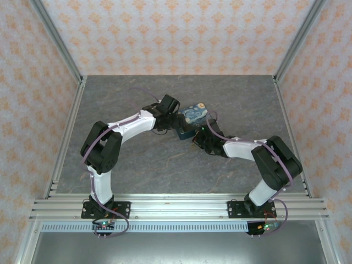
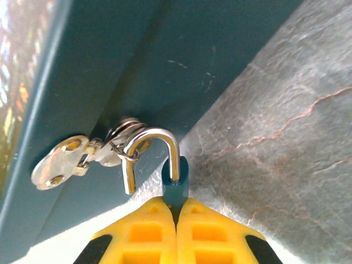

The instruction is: Unlock the padlock with the key

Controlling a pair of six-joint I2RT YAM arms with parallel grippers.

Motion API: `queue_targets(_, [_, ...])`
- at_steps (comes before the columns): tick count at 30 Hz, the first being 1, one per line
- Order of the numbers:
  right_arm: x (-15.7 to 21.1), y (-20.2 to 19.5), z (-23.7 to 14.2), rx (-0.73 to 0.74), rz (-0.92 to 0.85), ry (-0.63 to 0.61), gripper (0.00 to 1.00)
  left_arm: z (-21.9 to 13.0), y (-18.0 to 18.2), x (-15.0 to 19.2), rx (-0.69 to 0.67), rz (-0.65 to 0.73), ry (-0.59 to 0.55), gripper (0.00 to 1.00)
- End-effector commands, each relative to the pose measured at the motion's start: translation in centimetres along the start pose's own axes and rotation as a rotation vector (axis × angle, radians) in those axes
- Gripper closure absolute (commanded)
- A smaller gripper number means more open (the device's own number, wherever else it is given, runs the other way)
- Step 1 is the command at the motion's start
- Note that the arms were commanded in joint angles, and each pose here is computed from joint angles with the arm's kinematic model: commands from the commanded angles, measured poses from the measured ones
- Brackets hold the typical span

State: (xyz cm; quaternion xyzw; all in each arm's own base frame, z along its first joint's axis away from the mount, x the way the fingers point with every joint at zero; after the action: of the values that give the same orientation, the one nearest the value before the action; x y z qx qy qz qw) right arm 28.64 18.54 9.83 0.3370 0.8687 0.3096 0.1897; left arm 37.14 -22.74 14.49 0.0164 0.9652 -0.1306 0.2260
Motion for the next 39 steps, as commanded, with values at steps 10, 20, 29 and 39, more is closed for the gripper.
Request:
queue_targets(10, [-4.8, 3.4, 0.1, -0.071, 0.085, -0.113, 1.00, 4.2, 3.4, 5.5, -0.200, 0.036, 0.255, 0.20])
queue_targets(20, [-7.8, 2.4, -1.4, 0.094, -0.040, -0.103, 1.00, 4.2, 3.2, 5.4, -0.190, 0.032, 0.258, 0.21])
queue_targets(29, [-6.0, 0.0, -3.7, 0.102, -0.023, -0.065, 1.00, 2.7, 2.1, 4.2, -0.116, 0.037, 0.210, 0.17])
queue_targets(39, [-3.0, -5.5, -7.6, 0.186, -0.012, -0.036, 1.00, -2.2, -0.1, 1.9, 0.036, 0.042, 0.113, 0.12])
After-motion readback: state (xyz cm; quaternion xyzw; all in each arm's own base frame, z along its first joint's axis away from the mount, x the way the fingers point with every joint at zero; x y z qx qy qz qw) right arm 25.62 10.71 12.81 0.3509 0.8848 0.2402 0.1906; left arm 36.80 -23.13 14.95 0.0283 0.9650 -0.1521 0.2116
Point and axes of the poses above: each hand's point on the last joint's axis, 136 mm out from that joint toward the fingers, its own z axis out along the fingers, its own y axis along the line the jaws close on, x = y × z, the point moved 8 cm from there along -z, back along the fingers, and after that the axes turned 12 degrees about z, right-handed, at the moved point
